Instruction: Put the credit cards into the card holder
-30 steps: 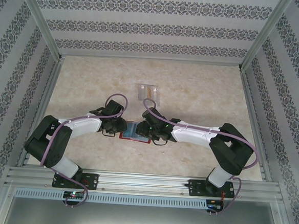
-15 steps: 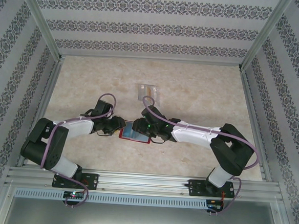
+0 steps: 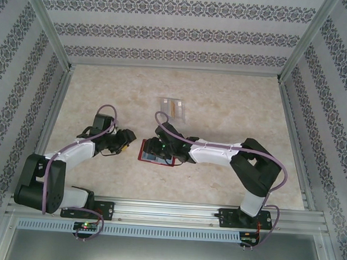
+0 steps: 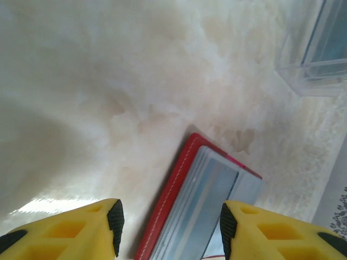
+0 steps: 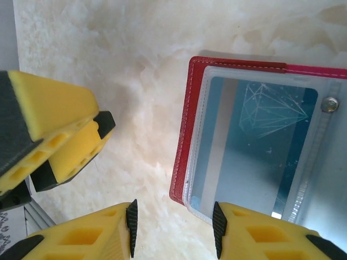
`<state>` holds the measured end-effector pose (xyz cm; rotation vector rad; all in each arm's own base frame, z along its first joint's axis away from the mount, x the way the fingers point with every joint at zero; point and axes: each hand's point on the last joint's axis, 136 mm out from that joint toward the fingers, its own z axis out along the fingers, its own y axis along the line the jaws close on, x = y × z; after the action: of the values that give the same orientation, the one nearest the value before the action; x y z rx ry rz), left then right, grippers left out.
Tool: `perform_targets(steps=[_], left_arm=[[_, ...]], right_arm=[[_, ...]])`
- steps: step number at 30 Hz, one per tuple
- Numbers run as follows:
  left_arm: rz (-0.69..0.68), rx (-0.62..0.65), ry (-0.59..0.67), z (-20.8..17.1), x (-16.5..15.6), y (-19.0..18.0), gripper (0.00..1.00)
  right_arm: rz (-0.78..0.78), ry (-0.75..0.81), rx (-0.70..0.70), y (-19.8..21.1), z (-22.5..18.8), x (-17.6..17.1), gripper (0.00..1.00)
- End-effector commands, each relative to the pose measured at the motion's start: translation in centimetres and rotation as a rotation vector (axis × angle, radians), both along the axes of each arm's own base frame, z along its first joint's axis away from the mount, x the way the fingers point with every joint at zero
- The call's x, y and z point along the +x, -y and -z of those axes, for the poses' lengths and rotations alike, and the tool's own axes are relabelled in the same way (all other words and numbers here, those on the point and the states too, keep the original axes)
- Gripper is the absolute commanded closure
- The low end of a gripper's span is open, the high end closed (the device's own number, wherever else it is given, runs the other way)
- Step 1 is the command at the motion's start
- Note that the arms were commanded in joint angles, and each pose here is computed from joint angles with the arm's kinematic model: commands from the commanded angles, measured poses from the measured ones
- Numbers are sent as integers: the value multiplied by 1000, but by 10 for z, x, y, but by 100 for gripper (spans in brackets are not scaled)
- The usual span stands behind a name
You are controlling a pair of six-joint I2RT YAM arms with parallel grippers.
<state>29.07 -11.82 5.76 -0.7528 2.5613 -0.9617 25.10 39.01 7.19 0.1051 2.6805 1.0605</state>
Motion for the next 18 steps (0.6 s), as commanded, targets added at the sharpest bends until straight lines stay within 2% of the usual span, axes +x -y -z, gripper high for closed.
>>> perform_targets(steps=[1,9,18], left_arm=[[45,22,-23,5,-9,-2,47],[94,77,-8,13,-9,4,49],[127,96,-37,28,-10,12,50]], right_arm=[[-17,37,-8,3,-16,-3,57],[94,11,-259,74,11,-17,52],[157,-69,-269,88,32,-26,49]])
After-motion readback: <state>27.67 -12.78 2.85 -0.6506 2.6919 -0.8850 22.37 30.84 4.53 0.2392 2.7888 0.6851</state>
